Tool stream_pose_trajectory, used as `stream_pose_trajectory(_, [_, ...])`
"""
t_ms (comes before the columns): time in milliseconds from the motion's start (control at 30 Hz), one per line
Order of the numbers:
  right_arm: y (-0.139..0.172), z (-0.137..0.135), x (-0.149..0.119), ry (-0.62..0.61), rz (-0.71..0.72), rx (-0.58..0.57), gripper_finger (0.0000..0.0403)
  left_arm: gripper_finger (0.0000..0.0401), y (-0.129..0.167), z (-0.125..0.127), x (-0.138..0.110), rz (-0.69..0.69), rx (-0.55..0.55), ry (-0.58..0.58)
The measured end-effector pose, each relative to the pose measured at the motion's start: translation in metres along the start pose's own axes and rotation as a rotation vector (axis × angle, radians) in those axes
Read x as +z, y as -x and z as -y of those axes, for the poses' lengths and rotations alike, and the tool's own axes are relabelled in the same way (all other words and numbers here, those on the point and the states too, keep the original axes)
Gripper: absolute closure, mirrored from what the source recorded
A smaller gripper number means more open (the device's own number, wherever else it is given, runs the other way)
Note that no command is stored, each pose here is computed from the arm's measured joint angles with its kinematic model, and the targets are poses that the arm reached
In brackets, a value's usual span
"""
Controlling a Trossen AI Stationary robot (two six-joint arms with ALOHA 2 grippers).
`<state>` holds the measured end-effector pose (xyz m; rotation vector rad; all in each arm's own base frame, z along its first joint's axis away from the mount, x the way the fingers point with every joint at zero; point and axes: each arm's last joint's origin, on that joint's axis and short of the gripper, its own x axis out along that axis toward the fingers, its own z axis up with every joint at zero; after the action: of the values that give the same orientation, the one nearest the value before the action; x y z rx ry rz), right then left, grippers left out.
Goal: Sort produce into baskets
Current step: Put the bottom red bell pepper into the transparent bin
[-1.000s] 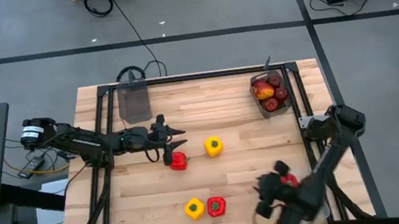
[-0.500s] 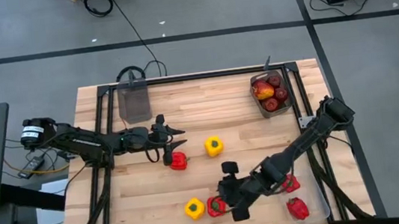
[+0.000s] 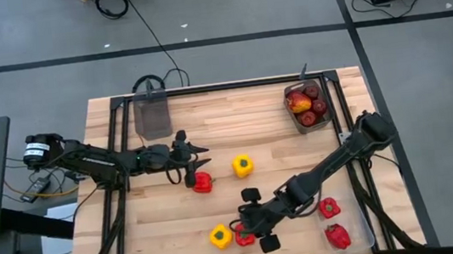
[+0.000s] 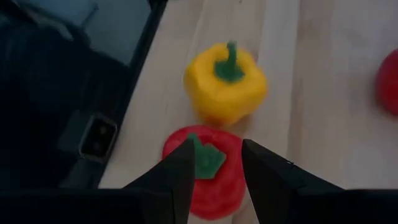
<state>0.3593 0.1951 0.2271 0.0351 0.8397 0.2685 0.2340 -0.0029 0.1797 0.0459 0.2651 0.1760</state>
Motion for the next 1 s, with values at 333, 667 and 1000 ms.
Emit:
stream_pose_trajectory(333, [-0.028, -0.003, -0.011, 0.067, -0.028, 0.014, 0.0269, 0.0238, 0.002, 0.005, -0.009, -0.096, -0.012, 0.208])
stream_pose_trajectory(667, [-0.046, -0.007, -0.017, 0.076, -0.026, 0.057, 0.0314, 0.0238, 0.006, 0.021, -0.011, -0.118, -0.071, 0.271])
stream_pose_trajectory(1000, [-0.038, -0.016, -0.021, 0.028, -0.042, -0.003, 0.0375, 0.0238, 0.008, 0.029, -0.01, -0.114, -0.111, 0.267])
